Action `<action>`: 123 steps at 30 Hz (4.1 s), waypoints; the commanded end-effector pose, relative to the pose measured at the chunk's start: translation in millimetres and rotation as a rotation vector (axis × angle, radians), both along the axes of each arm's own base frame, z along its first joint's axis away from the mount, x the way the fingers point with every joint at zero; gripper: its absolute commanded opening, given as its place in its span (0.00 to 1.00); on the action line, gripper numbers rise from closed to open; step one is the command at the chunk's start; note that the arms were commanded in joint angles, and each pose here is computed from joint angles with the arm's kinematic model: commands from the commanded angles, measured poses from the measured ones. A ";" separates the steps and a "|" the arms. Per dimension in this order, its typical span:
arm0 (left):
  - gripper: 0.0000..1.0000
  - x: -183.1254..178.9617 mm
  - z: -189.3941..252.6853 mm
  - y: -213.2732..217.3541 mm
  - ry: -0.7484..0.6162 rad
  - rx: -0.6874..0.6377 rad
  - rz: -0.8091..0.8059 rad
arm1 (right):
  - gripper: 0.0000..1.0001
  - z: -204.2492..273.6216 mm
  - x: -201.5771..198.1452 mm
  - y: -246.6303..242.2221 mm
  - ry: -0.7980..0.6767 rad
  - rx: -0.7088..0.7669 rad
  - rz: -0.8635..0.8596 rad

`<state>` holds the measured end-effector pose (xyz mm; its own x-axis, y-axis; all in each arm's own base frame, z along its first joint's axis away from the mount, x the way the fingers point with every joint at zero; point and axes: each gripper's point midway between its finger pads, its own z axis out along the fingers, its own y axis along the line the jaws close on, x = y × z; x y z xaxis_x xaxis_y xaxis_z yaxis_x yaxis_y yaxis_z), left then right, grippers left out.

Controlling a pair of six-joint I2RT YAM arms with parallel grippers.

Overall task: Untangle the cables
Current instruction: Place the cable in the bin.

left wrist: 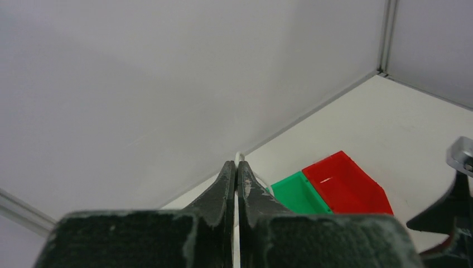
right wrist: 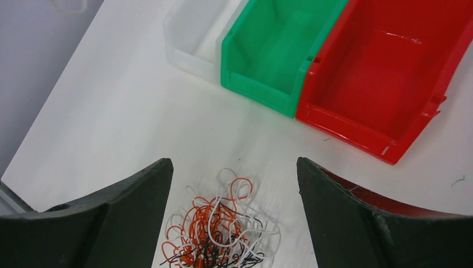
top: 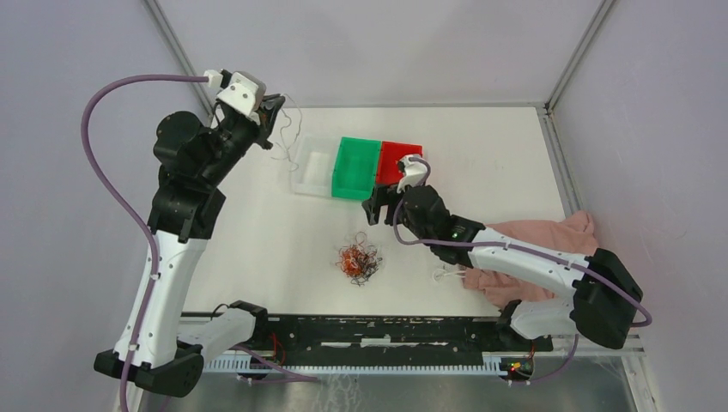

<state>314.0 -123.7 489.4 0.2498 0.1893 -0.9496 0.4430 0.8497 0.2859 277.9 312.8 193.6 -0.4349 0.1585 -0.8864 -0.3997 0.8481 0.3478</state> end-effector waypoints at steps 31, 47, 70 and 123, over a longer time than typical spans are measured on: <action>0.03 55.9 -42.0 -184.9 0.251 -0.177 -0.500 | 0.81 39.1 58.5 -164.7 0.111 0.095 -0.514; 0.03 80.5 -76.9 -213.1 0.252 -0.094 -0.478 | 0.80 33.2 54.9 -182.3 0.131 0.087 -0.539; 0.03 145.3 -174.2 -229.0 0.318 0.100 -0.326 | 0.80 21.9 55.2 -187.5 0.152 0.115 -0.542; 0.40 172.0 -243.5 -185.4 0.719 0.067 -0.197 | 0.74 17.4 77.8 -175.9 0.231 0.132 -0.517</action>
